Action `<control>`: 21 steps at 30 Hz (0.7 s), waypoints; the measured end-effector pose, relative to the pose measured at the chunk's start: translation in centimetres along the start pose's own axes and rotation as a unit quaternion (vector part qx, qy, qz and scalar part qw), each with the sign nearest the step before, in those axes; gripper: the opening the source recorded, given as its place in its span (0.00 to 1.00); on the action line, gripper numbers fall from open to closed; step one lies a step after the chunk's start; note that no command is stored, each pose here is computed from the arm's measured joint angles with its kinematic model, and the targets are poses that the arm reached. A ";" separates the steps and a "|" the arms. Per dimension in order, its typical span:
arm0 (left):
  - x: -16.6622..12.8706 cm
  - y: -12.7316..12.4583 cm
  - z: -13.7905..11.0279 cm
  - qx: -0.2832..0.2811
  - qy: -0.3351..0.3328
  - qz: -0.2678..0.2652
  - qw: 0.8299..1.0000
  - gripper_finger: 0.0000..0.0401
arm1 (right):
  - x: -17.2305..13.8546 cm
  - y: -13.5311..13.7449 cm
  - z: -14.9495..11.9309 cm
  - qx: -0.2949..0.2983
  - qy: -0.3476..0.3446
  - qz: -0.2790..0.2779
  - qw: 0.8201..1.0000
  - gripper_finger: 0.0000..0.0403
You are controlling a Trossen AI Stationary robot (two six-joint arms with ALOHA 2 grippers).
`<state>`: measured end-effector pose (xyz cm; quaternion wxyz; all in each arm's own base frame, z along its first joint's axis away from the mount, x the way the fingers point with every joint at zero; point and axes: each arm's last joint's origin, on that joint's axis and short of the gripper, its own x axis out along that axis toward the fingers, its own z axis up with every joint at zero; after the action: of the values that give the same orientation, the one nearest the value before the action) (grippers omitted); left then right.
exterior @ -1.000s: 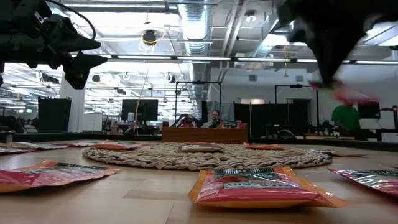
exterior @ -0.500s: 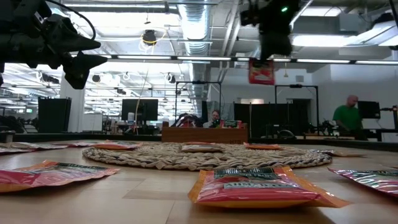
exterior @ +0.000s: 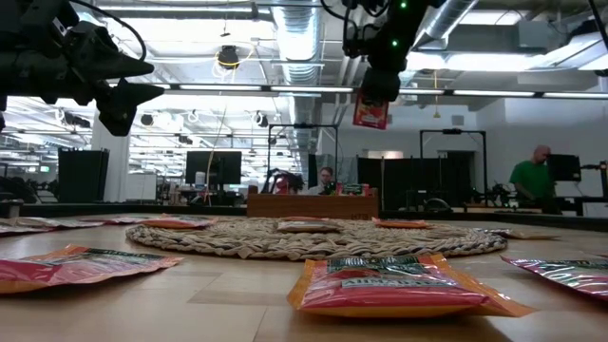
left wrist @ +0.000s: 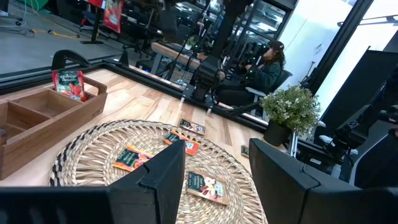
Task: Pick & Place Tea
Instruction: Put the red tea bag into the right section of the wooden organizer
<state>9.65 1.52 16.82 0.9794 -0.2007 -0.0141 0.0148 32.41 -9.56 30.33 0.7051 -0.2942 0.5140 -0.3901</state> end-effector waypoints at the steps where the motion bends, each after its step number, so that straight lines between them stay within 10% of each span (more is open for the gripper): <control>1: 0.0 0.0 0.0 0.000 0.000 0.000 1.000 0.42 | 0.1 -0.1 0.0 0.001 0.000 0.001 1.000 0.00; 21: 0.0 0.0 0.0 0.000 -0.001 0.000 1.000 0.42 | 7.7 7.3 2.0 -0.038 0.043 0.040 0.998 0.00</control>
<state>9.64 1.52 16.84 0.9795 -0.2003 -0.0155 0.0147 37.42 -12.24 21.15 0.6856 -0.2829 0.5696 -0.3543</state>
